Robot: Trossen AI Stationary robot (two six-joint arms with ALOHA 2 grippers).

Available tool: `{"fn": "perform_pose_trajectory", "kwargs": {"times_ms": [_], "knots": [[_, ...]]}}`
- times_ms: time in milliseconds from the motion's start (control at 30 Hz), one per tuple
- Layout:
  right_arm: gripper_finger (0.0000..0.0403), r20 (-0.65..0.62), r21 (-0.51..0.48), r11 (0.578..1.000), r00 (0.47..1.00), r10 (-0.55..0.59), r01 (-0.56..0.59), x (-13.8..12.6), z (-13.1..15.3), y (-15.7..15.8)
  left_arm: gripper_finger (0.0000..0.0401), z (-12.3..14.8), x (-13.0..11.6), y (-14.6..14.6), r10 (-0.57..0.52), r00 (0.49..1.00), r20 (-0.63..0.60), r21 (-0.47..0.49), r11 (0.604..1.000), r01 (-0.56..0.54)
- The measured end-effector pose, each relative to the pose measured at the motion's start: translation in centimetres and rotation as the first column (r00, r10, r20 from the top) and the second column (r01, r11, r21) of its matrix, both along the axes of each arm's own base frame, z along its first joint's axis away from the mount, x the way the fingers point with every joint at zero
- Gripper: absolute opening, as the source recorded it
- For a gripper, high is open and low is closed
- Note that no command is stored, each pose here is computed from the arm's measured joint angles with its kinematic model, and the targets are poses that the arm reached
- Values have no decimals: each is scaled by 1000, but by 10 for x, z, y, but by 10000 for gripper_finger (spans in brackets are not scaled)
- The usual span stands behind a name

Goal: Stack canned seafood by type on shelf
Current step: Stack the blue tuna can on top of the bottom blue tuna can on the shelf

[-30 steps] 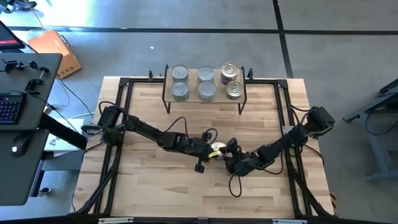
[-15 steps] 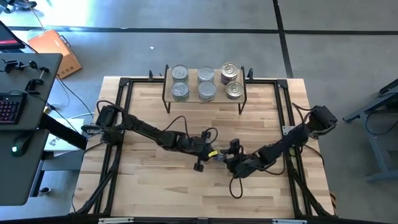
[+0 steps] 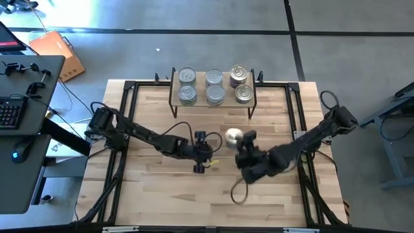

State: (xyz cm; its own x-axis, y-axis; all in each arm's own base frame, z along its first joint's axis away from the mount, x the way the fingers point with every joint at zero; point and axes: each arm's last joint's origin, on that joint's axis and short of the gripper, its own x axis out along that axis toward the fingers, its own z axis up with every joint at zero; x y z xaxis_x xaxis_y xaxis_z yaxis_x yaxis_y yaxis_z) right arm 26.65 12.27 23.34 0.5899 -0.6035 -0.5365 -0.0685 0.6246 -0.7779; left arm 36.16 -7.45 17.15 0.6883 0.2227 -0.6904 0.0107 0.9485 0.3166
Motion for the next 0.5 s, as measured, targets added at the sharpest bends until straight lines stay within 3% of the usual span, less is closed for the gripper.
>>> {"fn": "perform_pose_trajectory", "kwargs": {"times_ms": [100,200,333,500], "knots": [[170,-47,-131,990,997,-66,59,4,33,-21,95,-10,-6,-4,14,1000,27,2,1000,-14],[170,-104,-195,973,984,-148,126,5,58,-50,91,-17,-10,-8,22,997,75,13,1000,-23],[170,-150,-231,949,956,-253,215,6,78,-92,90,-25,-17,-11,17,996,82,21,1000,-19],[170,-226,-182,942,921,-318,281,8,83,-140,90,-28,-20,-12,13,995,101,16,1000,-15]]}}
